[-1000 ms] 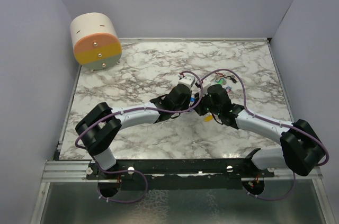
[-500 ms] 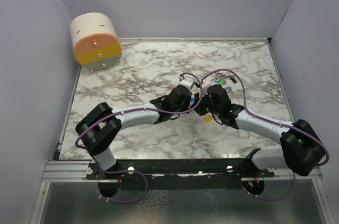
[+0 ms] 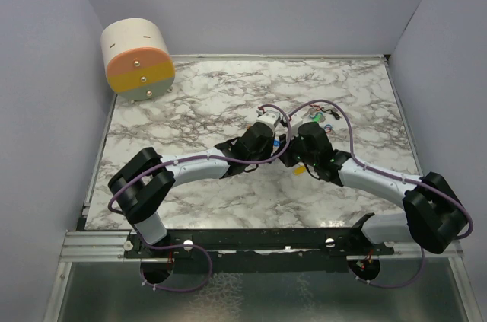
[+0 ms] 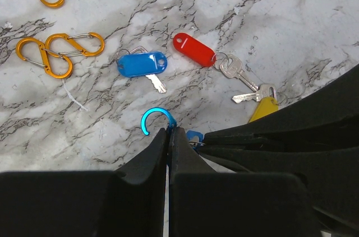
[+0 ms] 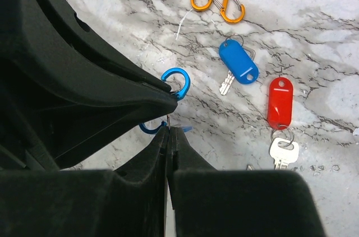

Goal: Put the keys on the keyring

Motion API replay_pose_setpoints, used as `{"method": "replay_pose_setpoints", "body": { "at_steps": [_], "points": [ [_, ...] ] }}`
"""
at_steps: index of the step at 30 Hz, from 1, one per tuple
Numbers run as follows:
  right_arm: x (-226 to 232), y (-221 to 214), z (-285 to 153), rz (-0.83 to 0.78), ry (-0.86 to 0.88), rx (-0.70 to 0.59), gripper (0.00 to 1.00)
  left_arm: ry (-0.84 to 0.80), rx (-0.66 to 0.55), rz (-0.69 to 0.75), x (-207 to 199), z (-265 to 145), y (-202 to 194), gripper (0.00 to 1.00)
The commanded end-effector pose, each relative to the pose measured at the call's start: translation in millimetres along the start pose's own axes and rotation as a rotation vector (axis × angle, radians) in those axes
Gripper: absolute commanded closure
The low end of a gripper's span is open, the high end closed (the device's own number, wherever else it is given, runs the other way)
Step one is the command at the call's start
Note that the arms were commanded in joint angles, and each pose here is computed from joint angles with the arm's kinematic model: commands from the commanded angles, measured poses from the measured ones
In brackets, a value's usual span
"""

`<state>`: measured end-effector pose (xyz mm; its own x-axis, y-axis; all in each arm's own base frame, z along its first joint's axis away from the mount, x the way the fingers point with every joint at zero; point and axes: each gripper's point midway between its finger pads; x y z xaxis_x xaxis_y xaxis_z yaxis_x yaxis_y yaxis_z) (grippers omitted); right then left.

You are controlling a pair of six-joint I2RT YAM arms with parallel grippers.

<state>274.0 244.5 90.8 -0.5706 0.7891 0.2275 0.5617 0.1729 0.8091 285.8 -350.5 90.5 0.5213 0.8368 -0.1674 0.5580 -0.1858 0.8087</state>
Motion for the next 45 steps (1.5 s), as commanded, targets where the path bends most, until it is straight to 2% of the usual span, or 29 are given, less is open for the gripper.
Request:
{"method": "replay_pose_setpoints", "body": {
  "at_steps": [1,22,38,39,41,42,43,45],
  "points": [
    [10.2,7.5,-4.4,-0.025,0.049,-0.044,0.99,-0.027,-0.050,0.002,-9.8,-3.1,18.6,1.00],
    [15.0,8.2,-6.5,-0.038,0.077,-0.051,0.99,-0.035,-0.047,0.003,-13.3,2.6,19.2,1.00],
    [14.2,5.9,-6.8,-0.038,0.065,-0.047,0.99,0.048,-0.073,-0.038,4.2,9.2,32.2,1.00],
    [13.3,5.6,-6.8,-0.036,0.060,-0.047,0.99,0.050,-0.073,-0.041,5.0,8.9,32.3,0.99],
    [11.1,6.0,-6.8,-0.032,0.047,-0.047,0.99,0.051,-0.071,-0.047,5.6,8.8,31.3,0.85],
    [10.0,6.1,-6.7,-0.030,0.040,-0.048,0.99,0.055,-0.071,-0.053,7.2,8.8,31.0,0.72],
    [8.9,6.2,-6.7,-0.026,0.033,-0.047,0.99,0.061,-0.072,-0.060,9.0,8.6,30.9,0.55],
    [6.9,6.2,-6.9,-0.020,0.020,-0.047,0.99,0.074,-0.075,-0.075,13.4,7.8,31.1,0.39]
  ]
}}
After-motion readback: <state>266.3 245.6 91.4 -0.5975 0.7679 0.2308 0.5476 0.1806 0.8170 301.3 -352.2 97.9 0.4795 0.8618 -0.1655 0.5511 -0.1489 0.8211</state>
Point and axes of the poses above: each gripper's point midway between its finger pads, its own z axis out along the fingers, its own x axis along the line the jaws close on, y = z × x, and after that the axes turned 4 degrees about z, right-handed
